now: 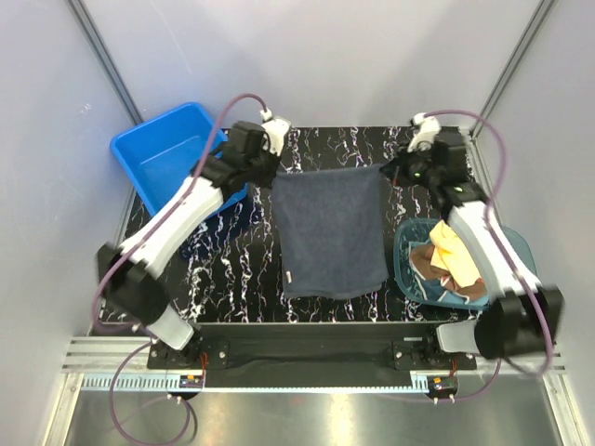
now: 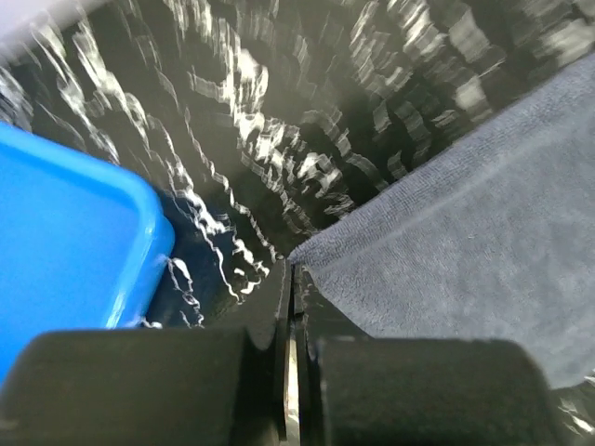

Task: Fold and stack the towels
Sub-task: Fold the towel

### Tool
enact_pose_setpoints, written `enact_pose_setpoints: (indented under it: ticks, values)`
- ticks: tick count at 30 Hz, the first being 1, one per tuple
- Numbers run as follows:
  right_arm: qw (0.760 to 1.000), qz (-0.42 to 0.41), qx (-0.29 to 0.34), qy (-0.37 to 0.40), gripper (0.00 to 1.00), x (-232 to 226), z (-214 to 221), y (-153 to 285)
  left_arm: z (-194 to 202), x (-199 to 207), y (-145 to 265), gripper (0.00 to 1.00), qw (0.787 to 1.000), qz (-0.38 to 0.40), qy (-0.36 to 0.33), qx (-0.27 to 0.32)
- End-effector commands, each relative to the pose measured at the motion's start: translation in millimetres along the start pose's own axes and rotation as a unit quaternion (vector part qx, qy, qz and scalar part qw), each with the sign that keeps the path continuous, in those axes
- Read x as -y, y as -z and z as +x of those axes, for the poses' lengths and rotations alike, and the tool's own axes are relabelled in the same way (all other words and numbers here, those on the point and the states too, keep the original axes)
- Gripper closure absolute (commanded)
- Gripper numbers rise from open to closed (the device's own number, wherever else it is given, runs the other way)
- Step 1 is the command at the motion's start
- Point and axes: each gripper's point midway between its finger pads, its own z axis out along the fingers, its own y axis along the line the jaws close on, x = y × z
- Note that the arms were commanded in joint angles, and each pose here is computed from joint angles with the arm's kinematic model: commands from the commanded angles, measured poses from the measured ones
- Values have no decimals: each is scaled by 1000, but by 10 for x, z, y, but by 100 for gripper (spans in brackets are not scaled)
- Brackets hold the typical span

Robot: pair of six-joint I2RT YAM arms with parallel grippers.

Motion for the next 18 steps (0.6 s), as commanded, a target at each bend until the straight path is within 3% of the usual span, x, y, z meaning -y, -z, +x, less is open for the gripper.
enact_pose_setpoints:
  ticks: [1,2,3,4,5,6,7,8,10,11,12,13,14,18]
  values:
    - [1000,3,10,11,100,211,-18,-452,34,-294,-599,100,1000,-5,13,-16]
    - [1000,9,-20,2,100,350,186,-699,30,-352,-742,100,1000,-7,11,-20]
    - [999,11,-29,8,100,424,232,-827,260,-397,-1092,100,998,-3,10,-60]
    - [1000,10,-22,13,100,463,108,-954,49,-515,-1178,100,999,-9,11,-43]
    - [998,13,-57,2,100,610,362,-1214,41,-573,-1307,100,999,-10,12,-48]
    - [997,11,-73,0,100,671,424,-1328,315,-625,-1631,100,996,-9,14,-89]
    - [998,5,-58,8,99,680,227,-1463,35,-745,-1674,100,998,-17,14,-61]
    - [996,9,-86,-4,99,822,465,-1683,51,-796,-1797,100,998,-20,13,-66]
    - [997,9,-81,-3,97,916,340,-1885,58,-961,-2058,98,997,-41,13,-64]
    - [995,19,-98,-11,89,1047,524,-2047,34,-1025,-2128,76,997,-49,14,-57]
    - [993,26,-111,-20,83,1101,585,-2104,37,-1088,-2176,67,997,-59,15,-55]
    - [995,28,-97,-13,77,1117,402,-2174,26,-1138,-2221,64,996,-66,17,-51]
    - [993,47,-109,-17,67,1243,519,-2259,-8,-1143,-2220,56,996,-67,20,-46]
    - [986,108,-122,-24,54,1394,384,-2154,-211,-1215,-1900,43,994,-102,36,-27]
